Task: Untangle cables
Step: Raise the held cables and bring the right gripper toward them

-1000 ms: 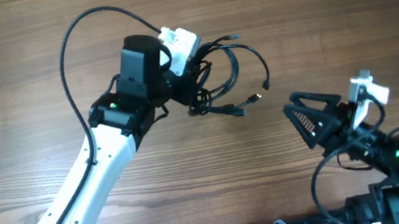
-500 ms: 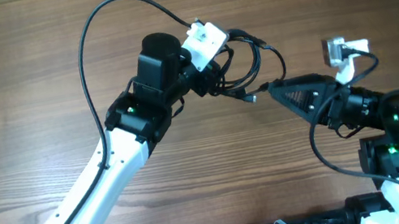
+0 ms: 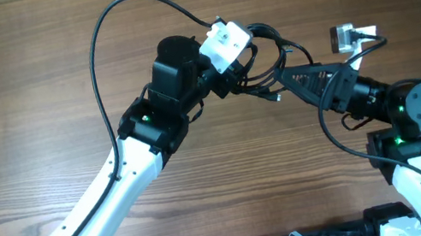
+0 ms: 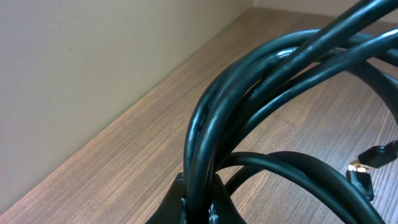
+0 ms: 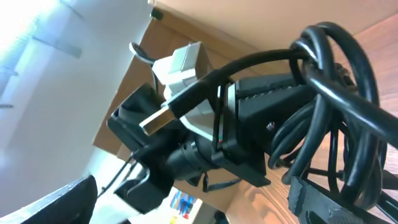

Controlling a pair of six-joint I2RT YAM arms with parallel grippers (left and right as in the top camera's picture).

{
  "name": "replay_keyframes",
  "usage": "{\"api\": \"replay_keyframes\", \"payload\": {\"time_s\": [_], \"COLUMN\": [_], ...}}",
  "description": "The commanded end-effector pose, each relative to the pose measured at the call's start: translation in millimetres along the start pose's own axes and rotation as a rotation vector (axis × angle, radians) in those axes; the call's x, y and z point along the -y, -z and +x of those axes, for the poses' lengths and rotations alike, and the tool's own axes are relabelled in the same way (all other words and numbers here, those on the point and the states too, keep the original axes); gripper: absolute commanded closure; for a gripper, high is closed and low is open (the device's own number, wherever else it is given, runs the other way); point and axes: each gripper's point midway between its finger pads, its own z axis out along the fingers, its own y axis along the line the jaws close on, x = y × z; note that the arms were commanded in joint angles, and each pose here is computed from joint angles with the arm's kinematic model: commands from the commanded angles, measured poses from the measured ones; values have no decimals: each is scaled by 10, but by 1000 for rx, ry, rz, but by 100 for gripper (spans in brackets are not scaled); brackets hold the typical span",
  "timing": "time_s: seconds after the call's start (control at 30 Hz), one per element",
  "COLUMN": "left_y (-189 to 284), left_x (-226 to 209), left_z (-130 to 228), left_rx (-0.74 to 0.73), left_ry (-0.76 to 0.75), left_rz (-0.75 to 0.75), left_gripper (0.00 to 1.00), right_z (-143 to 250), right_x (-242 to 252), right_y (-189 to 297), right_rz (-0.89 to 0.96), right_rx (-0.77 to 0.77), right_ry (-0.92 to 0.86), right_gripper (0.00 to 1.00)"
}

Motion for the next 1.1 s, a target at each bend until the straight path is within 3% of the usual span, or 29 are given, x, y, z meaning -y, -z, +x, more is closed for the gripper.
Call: {"api": "replay_keyframes", "payload": {"time_s": [0.0, 0.37, 0.67, 0.83, 0.93, 1.07], "left_y": [59, 209, 233, 142, 94, 74], "left_x": [-84, -666, -759, -471, -238, -126], "left_z": [-36, 295, 318, 229, 148, 101], "left_rx": [-6, -154, -152, -135, -125, -111], "left_ry": [-9, 45, 64, -32, -119, -127], "left_rz": [-58, -370, -383, -271, -222, -200], "left_gripper": [96, 96, 96, 96, 96, 96], "right_z": [-125, -58, -44, -44, -78, -119], "right_x": [37, 121, 201, 236, 324, 378], "right_y": [-50, -243, -389, -443, -447, -430], "right_rz": [23, 157, 466, 520, 552, 575], "right_rx": [75, -8, 29, 81, 120, 149], "right_ry": [-30, -37, 21, 39, -10, -27], "right_gripper": [1, 0, 1, 14, 28, 36]}}
